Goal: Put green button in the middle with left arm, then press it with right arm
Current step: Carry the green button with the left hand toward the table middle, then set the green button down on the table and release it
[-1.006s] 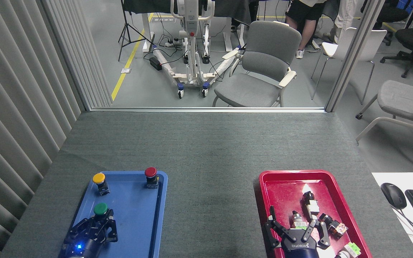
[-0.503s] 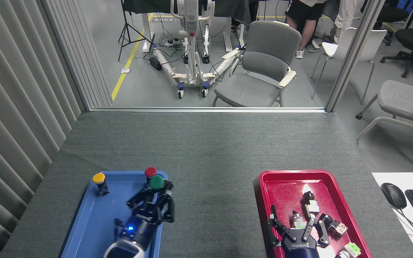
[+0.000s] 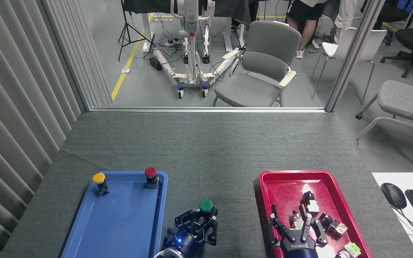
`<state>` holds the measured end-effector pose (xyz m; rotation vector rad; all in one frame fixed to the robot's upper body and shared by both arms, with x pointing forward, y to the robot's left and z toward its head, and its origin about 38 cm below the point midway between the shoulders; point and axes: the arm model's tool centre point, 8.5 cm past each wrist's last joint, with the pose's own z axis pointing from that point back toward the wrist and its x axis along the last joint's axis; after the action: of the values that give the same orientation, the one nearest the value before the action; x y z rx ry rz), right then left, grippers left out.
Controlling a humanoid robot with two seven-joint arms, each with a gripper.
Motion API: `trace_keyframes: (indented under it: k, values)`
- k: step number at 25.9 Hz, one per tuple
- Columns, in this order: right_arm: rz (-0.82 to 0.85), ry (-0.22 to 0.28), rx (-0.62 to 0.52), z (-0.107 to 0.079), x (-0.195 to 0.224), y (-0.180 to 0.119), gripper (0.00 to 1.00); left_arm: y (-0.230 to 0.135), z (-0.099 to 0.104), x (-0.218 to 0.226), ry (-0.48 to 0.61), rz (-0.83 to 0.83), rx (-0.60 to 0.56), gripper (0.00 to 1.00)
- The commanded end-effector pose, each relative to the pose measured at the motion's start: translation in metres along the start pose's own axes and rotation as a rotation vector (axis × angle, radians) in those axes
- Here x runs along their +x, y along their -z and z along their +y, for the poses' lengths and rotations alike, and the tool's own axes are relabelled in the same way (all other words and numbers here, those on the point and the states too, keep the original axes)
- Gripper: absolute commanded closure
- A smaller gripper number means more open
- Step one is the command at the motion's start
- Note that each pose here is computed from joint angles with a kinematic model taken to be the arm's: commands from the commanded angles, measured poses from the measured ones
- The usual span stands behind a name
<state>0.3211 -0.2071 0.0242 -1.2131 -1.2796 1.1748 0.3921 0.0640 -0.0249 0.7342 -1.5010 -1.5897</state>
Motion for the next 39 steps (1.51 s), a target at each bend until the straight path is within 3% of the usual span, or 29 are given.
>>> trace_keyframes:
  k: [1,4,5,7,9,12,14,20,21,23,24,27,30,35,39]
  values:
    - [-0.01,0.006,0.0,0.0,0.003,0.0,0.27,0.003,-0.004,0.004,0.011,0.014,-0.022,1.0]
    - [-0.018,0.011,0.0,0.0,0.005,0.0,0.27,0.001,-0.012,0.003,0.004,0.024,-0.039,0.99]
    - [-0.02,0.013,0.0,0.0,0.005,0.0,0.27,0.001,-0.011,0.001,0.001,0.036,-0.034,0.86]
    - [-0.019,0.015,0.0,0.0,0.006,0.0,0.27,0.001,-0.008,-0.003,0.01,0.078,-0.016,0.32]
    - [-0.018,0.014,0.002,0.001,0.005,-0.001,0.27,0.003,-0.001,-0.003,-0.007,0.087,0.009,0.01]
    - [-0.019,0.016,0.0,0.0,0.006,0.0,0.29,0.002,0.001,0.001,-0.035,0.074,0.025,0.0]
    - [-0.021,0.015,0.003,0.001,0.006,0.0,0.44,0.003,0.005,0.002,-0.035,0.071,0.037,0.0]
    - [-0.029,0.016,-0.004,-0.001,0.007,0.004,0.46,-0.015,0.03,0.016,-0.052,0.042,0.141,0.0]
    - [-0.031,0.016,-0.004,-0.001,0.007,0.004,0.57,-0.028,0.032,0.014,-0.048,0.051,0.161,0.0]
    - [-0.076,0.014,-0.009,-0.003,0.012,0.005,0.94,-0.063,0.038,-0.01,-0.013,0.11,0.196,0.0]
    - [-0.106,0.015,-0.013,-0.004,0.015,0.007,1.0,-0.08,0.042,-0.027,0.004,0.167,0.212,0.0]
    - [-0.232,0.005,-0.032,-0.011,0.034,0.015,1.0,-0.134,0.039,-0.052,0.018,0.316,0.228,0.0]
    - [-0.331,-0.013,0.022,-0.004,0.072,0.03,1.0,-0.156,0.031,-0.077,0.024,0.423,0.205,0.0]
    - [-0.416,-0.007,0.102,0.01,0.115,0.045,1.0,-0.164,0.019,-0.092,0.034,0.495,0.167,0.0]
    - [-0.473,-0.029,0.205,0.035,0.14,0.046,1.0,-0.163,0.02,-0.094,0.034,0.516,0.17,0.0]
